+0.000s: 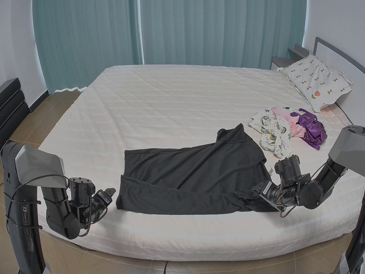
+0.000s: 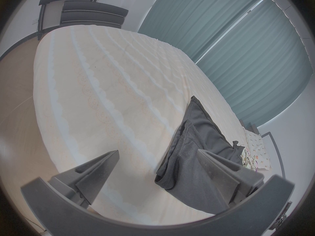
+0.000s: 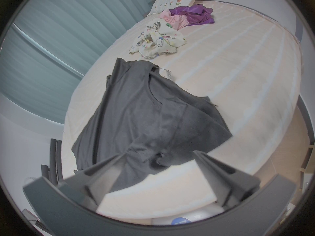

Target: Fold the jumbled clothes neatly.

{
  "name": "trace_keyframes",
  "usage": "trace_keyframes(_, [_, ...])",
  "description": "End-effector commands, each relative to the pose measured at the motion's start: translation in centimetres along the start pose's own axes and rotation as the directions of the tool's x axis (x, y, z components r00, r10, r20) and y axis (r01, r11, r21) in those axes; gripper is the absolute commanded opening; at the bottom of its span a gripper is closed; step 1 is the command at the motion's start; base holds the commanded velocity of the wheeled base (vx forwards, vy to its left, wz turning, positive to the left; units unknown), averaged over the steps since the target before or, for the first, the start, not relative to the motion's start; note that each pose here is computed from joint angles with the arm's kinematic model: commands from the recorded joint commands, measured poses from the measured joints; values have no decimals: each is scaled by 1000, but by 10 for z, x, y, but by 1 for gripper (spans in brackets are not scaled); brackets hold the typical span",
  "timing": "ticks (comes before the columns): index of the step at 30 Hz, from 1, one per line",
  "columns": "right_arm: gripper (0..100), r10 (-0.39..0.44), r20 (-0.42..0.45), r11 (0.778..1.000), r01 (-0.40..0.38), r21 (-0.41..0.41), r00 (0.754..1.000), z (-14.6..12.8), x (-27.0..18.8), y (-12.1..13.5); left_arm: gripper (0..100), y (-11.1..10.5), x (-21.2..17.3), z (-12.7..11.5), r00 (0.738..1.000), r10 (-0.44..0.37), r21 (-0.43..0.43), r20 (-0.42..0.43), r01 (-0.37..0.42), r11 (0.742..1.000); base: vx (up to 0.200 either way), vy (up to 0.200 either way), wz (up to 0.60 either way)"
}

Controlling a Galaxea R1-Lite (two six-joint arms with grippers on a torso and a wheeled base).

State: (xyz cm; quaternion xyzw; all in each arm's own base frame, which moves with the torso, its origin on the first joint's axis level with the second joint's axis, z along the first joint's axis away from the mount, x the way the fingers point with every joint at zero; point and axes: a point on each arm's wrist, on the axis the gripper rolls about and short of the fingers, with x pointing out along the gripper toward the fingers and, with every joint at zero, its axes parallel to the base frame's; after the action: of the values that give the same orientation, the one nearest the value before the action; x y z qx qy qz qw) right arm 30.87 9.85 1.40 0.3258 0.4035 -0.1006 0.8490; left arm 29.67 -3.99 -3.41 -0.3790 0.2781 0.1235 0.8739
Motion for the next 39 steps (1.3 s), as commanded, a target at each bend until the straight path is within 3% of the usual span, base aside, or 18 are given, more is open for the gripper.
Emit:
trace_keyframes(1, [100, -34, -23, 999, 33, -36, 999, -18, -12, -8, 100, 1, 0, -1, 1000, 5, 0, -4, -5, 1000, 0, 0, 0])
trace_keyframes(10, [100, -43, 62, 997, 39, 66, 997, 20, 22, -19, 100, 3, -2, -3, 1000, 11, 2, -12, -11, 1000, 0, 0, 0])
trace_keyframes(26, [100, -27, 81, 993, 18, 114, 996, 29, 75, -12, 100, 3, -1, -3, 1000, 11, 3, -12, -11, 1000, 0, 0, 0])
trace_keyframes(27, [0, -26, 82, 993, 17, 114, 996, 30, 76, -12, 100, 3, -1, -3, 1000, 11, 3, -12, -11, 1000, 0, 0, 0])
trace_keyframes(39, [0, -31, 96, 993, 20, 119, 995, 33, 55, -13, 100, 2, -1, -3, 1000, 10, 2, -11, -10, 1000, 0, 0, 0])
